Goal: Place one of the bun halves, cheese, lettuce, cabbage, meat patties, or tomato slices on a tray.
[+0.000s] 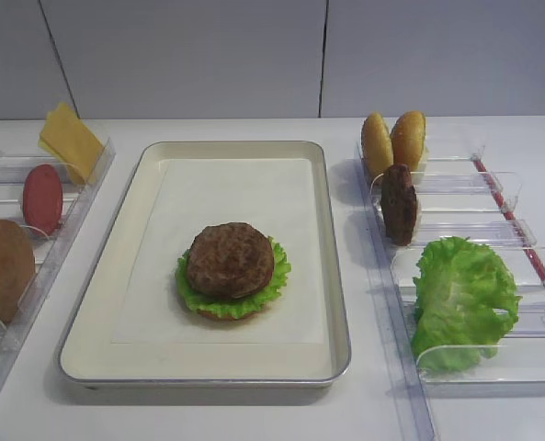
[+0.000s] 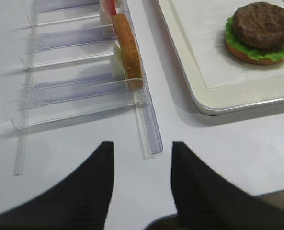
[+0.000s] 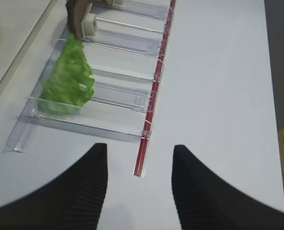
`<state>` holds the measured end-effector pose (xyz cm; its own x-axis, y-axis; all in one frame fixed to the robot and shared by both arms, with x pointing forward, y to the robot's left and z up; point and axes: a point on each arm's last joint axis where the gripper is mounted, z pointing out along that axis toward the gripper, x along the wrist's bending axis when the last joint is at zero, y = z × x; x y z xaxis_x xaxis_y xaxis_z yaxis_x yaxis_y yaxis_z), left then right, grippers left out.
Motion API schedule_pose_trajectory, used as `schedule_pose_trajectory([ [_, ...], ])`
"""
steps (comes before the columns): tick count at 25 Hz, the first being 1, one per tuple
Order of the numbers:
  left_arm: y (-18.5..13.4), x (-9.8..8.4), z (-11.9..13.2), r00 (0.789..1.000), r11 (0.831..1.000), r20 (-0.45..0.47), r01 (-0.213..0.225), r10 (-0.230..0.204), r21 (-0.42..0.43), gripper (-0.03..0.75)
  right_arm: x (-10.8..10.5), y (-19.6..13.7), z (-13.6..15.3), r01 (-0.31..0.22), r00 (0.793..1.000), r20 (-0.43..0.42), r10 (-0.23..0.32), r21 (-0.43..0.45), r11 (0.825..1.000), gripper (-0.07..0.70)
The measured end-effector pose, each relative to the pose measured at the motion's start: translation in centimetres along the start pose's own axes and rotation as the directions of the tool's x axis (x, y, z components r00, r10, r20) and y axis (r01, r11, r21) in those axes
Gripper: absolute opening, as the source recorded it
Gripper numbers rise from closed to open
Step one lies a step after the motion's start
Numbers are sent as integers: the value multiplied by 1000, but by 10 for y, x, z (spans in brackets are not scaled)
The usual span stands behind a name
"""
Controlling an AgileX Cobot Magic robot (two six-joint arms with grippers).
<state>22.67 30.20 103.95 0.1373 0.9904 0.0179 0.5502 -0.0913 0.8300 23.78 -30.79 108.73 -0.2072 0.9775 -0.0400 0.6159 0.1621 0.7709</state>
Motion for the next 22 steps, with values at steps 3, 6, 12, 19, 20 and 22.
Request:
schedule_pose_trajectory([
  [3, 0, 0, 0, 1000, 1000, 0, 0, 0, 0, 262, 1, -17, 3, -38, 998, 52, 39, -16, 999, 350],
  [6, 0, 0, 0, 1000, 1000, 0, 0, 0, 0, 262, 3, -32, 5, -80, 989, 119, 84, -43, 996, 350],
  [12, 0, 0, 0, 1000, 1000, 0, 0, 0, 0, 262, 9, -44, 16, -143, 971, 179, 156, -83, 986, 350],
  [19, 0, 0, 0, 1000, 1000, 0, 0, 0, 0, 262, 23, -39, 28, -55, 995, 73, 64, -126, 991, 350],
  [20, 0, 0, 0, 1000, 1000, 0, 0, 0, 0, 262, 23, -38, 28, -51, 996, 66, 60, -130, 990, 350],
  [22, 0, 0, 0, 1000, 1000, 0, 0, 0, 0, 262, 24, -38, 28, -41, 997, 63, 50, -130, 991, 350],
])
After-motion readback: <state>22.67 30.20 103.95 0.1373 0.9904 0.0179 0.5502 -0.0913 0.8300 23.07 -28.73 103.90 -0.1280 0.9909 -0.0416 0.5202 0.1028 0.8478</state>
